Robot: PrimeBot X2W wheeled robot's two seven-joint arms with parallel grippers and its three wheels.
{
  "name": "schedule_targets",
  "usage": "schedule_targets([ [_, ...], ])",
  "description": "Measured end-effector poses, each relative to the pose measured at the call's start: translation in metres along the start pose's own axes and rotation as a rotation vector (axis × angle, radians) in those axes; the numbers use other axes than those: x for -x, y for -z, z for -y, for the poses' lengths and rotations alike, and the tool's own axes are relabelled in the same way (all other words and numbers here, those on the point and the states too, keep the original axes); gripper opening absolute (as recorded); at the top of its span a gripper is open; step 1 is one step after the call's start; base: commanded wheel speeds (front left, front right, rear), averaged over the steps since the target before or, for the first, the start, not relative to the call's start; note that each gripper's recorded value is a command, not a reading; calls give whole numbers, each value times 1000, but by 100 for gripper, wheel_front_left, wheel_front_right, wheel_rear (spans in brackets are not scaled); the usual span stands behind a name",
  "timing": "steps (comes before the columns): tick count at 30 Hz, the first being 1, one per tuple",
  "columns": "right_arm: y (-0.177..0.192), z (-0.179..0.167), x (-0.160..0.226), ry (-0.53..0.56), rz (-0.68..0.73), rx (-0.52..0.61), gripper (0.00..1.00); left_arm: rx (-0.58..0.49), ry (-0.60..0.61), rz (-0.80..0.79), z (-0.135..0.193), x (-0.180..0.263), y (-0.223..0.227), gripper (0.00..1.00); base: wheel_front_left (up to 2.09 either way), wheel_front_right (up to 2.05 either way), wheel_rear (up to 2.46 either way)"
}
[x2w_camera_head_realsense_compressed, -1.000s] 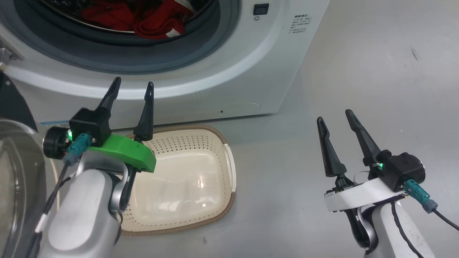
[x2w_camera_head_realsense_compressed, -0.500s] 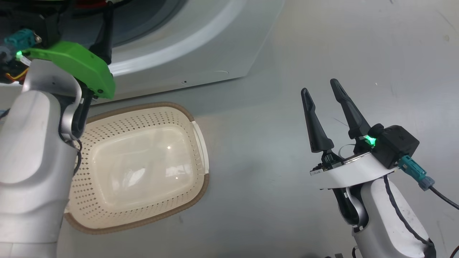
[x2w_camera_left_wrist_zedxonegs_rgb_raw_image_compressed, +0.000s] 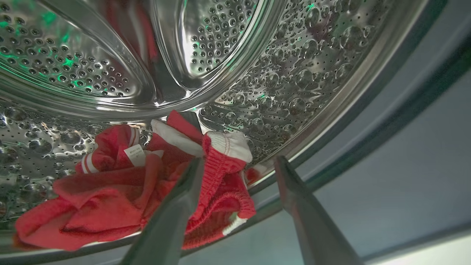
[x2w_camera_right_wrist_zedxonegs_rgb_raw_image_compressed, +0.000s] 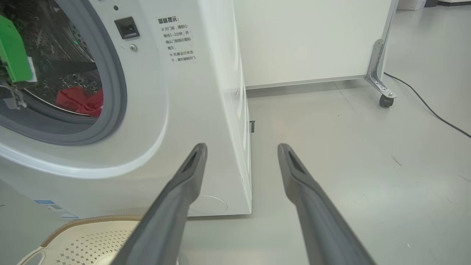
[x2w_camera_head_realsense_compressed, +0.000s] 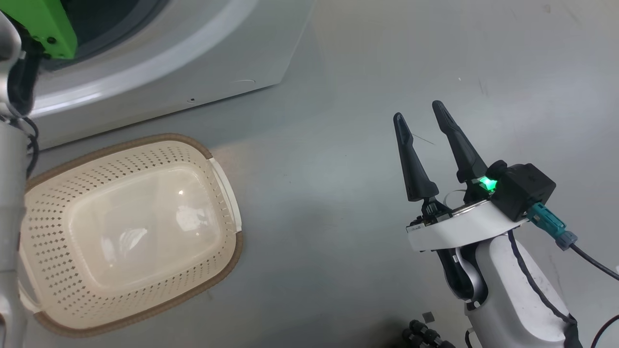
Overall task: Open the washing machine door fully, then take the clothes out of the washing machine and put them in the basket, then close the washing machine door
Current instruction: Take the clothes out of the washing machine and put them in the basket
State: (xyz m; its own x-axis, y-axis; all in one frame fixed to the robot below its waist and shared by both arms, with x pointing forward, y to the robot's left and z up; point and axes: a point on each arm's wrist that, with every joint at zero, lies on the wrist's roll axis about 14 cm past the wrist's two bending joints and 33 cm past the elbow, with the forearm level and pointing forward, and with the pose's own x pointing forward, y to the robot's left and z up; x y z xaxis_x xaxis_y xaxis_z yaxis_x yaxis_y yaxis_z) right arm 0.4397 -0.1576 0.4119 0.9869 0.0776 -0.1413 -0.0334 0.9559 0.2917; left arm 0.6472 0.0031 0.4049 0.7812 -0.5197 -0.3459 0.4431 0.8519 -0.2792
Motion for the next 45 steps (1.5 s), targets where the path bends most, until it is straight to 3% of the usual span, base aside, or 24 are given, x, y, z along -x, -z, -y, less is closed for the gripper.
schedule_targets([
  [23, 6, 22, 0, 74, -23, 11, 100, 40, -60, -264, -27, -37, 60, 100, 0, 0, 0],
  [24, 5, 22, -1, 73, -22, 12, 100, 41, -62, -268, -28, -37, 60, 76, 0, 0, 0],
  [25, 5, 22, -1, 73, -21, 13, 100, 41, -63, -270, -28, -38, 60, 47, 0, 0, 0],
  [26, 4, 22, -2, 71, -19, 14, 100, 42, -66, -272, -29, -38, 59, 27, 0, 0, 0],
  [27, 4, 22, -3, 69, -17, 14, 100, 45, -72, -272, -30, -39, 59, 0, 0, 0, 0],
  [37, 0, 24, -3, 82, -7, 12, 100, 27, -85, -242, -32, -42, 52, 0, 0, 0, 0],
  [45, -3, 24, -5, 84, 2, 21, 100, 32, -80, -117, -25, -39, 29, 0, 0, 0, 0],
])
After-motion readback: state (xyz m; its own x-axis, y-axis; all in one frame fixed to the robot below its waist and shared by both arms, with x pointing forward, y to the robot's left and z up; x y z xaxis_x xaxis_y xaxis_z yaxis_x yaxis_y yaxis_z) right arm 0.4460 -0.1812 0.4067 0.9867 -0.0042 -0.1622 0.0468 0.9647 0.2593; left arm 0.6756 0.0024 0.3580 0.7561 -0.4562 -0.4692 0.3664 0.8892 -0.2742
